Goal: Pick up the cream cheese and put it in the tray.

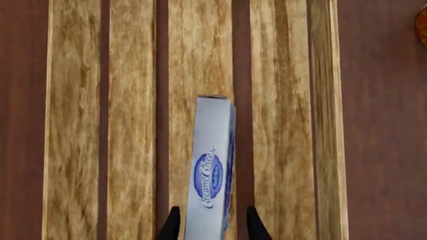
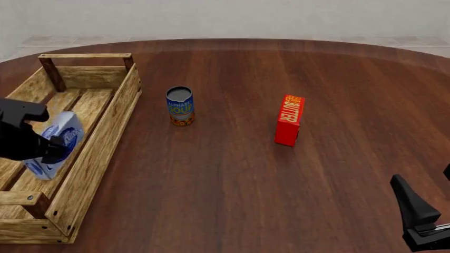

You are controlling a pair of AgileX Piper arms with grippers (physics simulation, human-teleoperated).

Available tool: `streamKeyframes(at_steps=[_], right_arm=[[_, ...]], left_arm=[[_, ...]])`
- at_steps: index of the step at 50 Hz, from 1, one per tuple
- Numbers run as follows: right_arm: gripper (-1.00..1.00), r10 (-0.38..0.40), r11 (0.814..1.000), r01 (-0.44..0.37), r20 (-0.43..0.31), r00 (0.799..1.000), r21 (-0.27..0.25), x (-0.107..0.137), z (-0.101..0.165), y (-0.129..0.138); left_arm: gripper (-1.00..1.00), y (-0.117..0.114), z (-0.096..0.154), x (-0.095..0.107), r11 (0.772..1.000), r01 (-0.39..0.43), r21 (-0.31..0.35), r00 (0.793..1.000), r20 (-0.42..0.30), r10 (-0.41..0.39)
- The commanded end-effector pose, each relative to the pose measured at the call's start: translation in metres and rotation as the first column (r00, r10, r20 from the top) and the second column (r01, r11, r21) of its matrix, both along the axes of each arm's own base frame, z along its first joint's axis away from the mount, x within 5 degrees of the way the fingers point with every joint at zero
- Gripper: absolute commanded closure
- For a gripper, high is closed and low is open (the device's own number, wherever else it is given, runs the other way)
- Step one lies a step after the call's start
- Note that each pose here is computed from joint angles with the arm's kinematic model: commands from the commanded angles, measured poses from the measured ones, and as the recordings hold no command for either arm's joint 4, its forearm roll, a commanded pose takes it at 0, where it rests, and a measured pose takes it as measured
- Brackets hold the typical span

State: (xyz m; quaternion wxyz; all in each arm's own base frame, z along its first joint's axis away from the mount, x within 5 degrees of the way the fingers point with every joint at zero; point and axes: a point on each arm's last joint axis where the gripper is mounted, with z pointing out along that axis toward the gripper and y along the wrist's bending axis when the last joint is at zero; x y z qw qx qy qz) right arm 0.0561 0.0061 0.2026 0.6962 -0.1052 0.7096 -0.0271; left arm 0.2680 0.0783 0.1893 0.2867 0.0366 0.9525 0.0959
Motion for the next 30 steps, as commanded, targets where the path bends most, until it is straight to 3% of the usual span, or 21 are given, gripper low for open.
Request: streamKeyframes(at_steps=[1,30], right_arm=[[-1.00,0.001,1.000,-0.001,-0.001,1.000,0.000,0.000,0.000,0.000],[-1.00,0.005,1.000,-0.005,-0.005,1.000,-0.001,0.000,0.000,0.000]], left_arm=[[-1.00,0.002,0.003,0.002,1.000,0.003,0.008,1.000,0.006,-0.003],[-1.00,-0.005,0.044,0.003,0.999,0.020,0.025,0.996,0.084,-0.022]])
